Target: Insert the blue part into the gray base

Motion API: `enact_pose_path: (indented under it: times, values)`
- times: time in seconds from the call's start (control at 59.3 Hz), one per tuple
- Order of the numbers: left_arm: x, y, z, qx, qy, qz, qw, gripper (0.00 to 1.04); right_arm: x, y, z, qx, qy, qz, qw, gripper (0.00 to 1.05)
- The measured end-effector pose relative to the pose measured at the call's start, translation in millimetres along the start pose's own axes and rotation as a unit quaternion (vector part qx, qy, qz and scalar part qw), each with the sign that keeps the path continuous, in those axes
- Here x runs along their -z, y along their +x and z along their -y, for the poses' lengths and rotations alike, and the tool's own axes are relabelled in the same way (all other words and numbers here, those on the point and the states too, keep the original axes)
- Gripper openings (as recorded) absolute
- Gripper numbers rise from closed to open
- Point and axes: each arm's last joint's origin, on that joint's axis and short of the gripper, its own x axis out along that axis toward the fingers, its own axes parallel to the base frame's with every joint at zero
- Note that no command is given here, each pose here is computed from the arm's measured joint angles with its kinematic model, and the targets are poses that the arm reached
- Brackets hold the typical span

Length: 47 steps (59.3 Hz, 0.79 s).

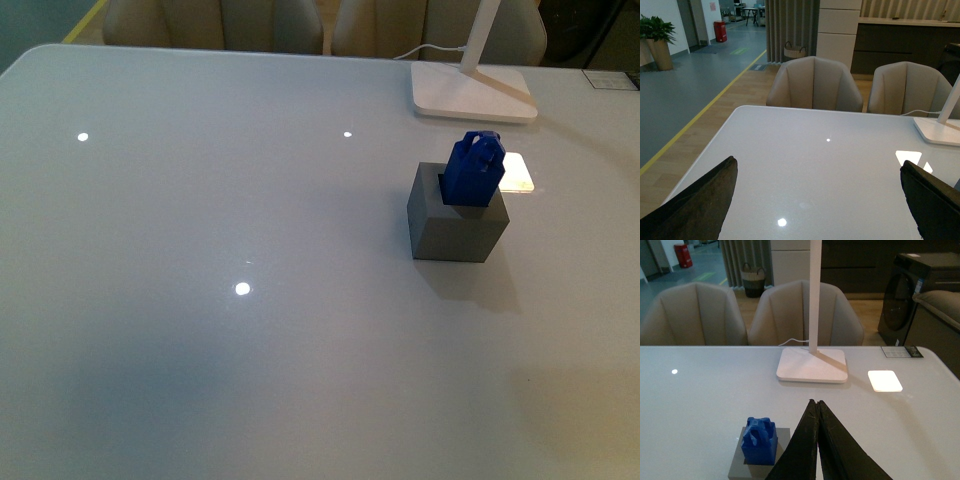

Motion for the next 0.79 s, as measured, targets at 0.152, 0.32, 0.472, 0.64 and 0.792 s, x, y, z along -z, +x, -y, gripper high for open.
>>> enact_pose_path:
  times: [0.152, 0.32, 0.472, 0.64, 0.792]
  values:
    - [0.0, 0.0, 0.0, 0.000, 0.000, 0.000, 1.000, 0.97, 11.6, -21.5, 7.5, 0.004, 0.000, -0.004, 1.000, 0.02]
    - [0.0, 0.0, 0.0, 0.000, 0.000, 0.000, 1.000, 0.97, 10.9, -41.2, 15.2, -0.008, 0.000, -0.001, 1.000, 0.02]
    - [0.0, 0.0, 0.0, 0.000, 0.000, 0.000, 1.000, 0.97, 11.5, -55.4, 22.2, 0.005, 0.001, -0.004, 1.000, 0.02]
    - [0.0, 0.0, 0.0, 0.000, 0.000, 0.000, 1.000, 0.97, 11.1, -68.2, 22.2, 0.004, 0.000, -0.002, 1.000, 0.02]
    - [0.0, 0.0, 0.0, 0.000, 0.000, 0.000, 1.000, 0.97, 10.4, -78.6, 22.1, 0.003, 0.001, -0.001, 1.000, 0.02]
